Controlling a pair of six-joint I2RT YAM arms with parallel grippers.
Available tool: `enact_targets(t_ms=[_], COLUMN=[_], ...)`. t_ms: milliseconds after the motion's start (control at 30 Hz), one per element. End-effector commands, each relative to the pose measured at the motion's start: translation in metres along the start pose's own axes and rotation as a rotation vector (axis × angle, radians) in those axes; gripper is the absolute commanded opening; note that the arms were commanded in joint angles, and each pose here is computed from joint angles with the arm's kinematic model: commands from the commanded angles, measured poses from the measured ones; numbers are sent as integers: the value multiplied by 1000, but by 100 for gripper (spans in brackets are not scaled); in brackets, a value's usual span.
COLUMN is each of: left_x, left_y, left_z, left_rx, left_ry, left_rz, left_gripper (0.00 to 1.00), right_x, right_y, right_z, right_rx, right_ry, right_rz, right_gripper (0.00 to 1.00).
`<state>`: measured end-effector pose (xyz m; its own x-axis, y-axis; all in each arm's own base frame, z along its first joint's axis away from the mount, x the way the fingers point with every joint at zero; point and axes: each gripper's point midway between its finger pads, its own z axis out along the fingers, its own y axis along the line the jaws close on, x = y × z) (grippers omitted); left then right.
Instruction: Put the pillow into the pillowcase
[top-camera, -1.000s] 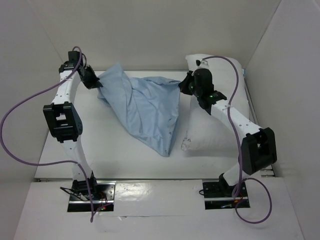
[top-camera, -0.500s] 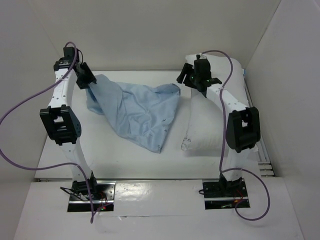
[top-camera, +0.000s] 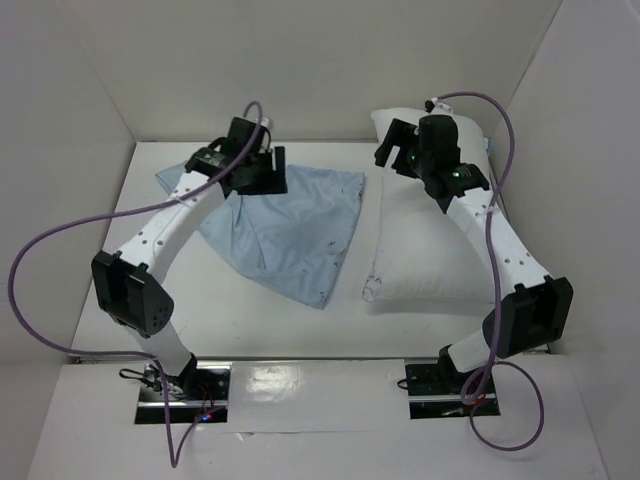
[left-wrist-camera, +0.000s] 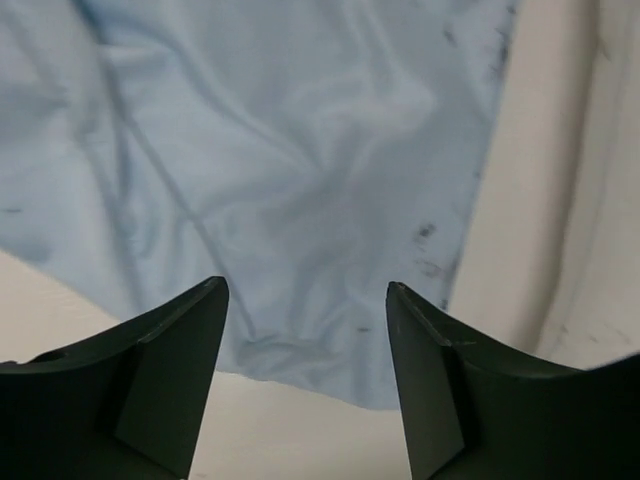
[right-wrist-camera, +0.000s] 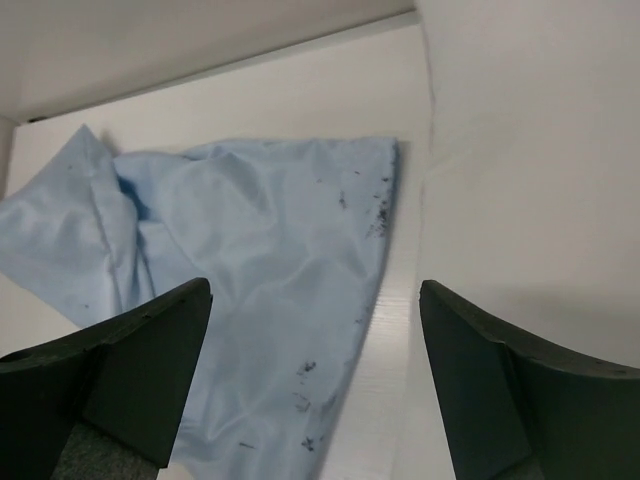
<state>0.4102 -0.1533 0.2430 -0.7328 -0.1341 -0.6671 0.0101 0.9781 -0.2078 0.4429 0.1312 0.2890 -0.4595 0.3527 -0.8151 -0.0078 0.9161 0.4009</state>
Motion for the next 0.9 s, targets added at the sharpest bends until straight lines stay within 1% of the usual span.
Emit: enact_targets(t_ms=[0,33,67,133,167,200,300,333,367,400,433,500,533,567,600,633,667,700,733,767,800,867], left_x=[54,64,75,88,92,93,85,77,77,67,69,66,67,67,67,64,67,66,65,65,68,69], left_y=[-38,-47,-58,-62,-66,-63,-49,-45,-44,-38,-37,-38,-40,-40,-41,-42,-44,-46,-47,-48,-47,-47], left_z=[28,32,32,40,40,42,45,45,40,40,39,35,34,34,33,32,35,37,35,34,38,39], left_rx=[93,96,111,136,172,179,171,172,172,172,169,193,204,204,212,216,222,238,240,249,246,243], left_ry=[147,162,178,205,228,236,233,222,223,207,214,213,218,218,222,214,230,234,231,235,244,251], left_rz=[75,82,93,58,34,25,-13,-29,-29,-48,-39,-49,-49,-49,-50,-50,-51,-39,-29,-29,-21,-12], left_gripper=[75,75,75,75,75,75,74,74,74,74,74,74,74,74,74,74,76,76,77,77,79,79], right_x=[31,27,32,32,42,47,70,88,97,112,122,140,145,152,152,151,136,132,127,111,102,79], right_y=[-46,-56,-65,-81,-83,-85,-72,-70,-64,-68,-68,-77,-82,-94,-100,-104,-107,-114,-116,-117,-117,-101], right_z=[-18,-25,-29,-35,-37,-35,-25,-19,-19,-19,-20,-29,-33,-49,-57,-65,-80,-91,-99,-110,-114,-116], right_rx=[218,276,320,423,452,474,466,452,440,436,435,456,469,505,517,531,543,567,577,577,567,507], right_ry=[84,66,86,79,108,119,166,210,223,265,286,335,340,359,365,360,315,315,299,254,240,188], right_rz=[-75,-82,-91,-107,-121,-126,-150,-154,-161,-166,-180,-194,-200,-209,-206,-212,-200,-198,-200,-197,-219,-223], right_gripper=[92,92,93,97,100,100,100,100,100,100,98,89,83,69,58,40,27,6,0,0,0,0])
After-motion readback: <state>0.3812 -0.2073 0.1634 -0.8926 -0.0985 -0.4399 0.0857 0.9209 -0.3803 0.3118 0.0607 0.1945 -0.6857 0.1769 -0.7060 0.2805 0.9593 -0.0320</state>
